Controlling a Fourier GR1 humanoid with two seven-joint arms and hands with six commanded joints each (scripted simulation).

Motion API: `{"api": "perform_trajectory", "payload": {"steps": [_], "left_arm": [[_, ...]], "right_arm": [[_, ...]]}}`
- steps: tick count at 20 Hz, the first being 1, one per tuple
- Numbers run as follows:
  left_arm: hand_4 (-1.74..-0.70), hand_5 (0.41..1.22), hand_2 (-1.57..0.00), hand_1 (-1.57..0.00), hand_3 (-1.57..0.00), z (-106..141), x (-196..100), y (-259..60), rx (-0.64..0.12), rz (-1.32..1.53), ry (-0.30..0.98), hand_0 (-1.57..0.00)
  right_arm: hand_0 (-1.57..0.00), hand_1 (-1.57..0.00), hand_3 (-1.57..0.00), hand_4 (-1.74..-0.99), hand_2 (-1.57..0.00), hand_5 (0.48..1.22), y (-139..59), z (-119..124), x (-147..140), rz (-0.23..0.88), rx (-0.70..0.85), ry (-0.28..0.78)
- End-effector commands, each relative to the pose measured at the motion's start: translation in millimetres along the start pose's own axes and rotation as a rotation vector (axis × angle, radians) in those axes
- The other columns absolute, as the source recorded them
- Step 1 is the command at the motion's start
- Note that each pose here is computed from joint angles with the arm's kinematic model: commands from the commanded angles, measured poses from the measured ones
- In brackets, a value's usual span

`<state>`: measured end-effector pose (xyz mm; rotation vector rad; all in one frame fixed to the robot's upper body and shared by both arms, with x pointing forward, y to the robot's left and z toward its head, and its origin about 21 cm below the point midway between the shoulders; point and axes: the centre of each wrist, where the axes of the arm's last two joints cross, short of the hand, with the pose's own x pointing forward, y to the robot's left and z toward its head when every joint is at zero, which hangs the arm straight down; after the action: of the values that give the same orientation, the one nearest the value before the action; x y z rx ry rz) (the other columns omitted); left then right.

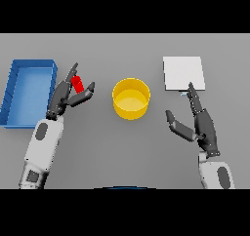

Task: Pick up the red beaker and tilt it to pour out 1 green nut into yellow bowl. Pick up the yellow bowl and place it on the metallic measuring scale.

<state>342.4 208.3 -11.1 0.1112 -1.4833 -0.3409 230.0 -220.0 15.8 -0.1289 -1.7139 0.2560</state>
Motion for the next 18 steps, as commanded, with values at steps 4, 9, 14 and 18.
{"api": "perform_trajectory", "payload": {"steps": [4,9,14,18], "left_arm": [[-1.25,0.695,0.0,0.0,0.0,-11.0,-5.0,-0.8,0.014,0.034,-0.026,0.0],[-1.36,0.761,-0.16,-0.09,-0.13,-19.2,-16.5,-12.4,0.039,0.14,-0.061,-0.08],[-1.56,1.043,-0.99,-0.94,-0.98,-26.7,-11.3,-25.1,0.089,0.051,-0.076,-0.92],[-1.6,1.148,-1.33,-1.31,-1.24,-25.0,-10.8,-28.3,0.074,0.039,-0.095,-1.3]], "right_arm": [[0.0,0.0,0.0,-1.245,0.0,0.642,1.3,-1.2,-2.1,0.0,-0.005,0.023],[0.0,0.0,0.0,-1.242,0.0,0.645,-1.5,-0.7,0.2,-0.006,-0.009,0.0],[0.0,0.0,0.0,-1.239,0.0,0.648,-1.4,0.5,-1.1,0.002,-0.008,0.017],[0.0,0.0,0.0,-1.25,0.0,0.647,3.1,1.2,-4.1,-0.016,0.0,0.015]]}}
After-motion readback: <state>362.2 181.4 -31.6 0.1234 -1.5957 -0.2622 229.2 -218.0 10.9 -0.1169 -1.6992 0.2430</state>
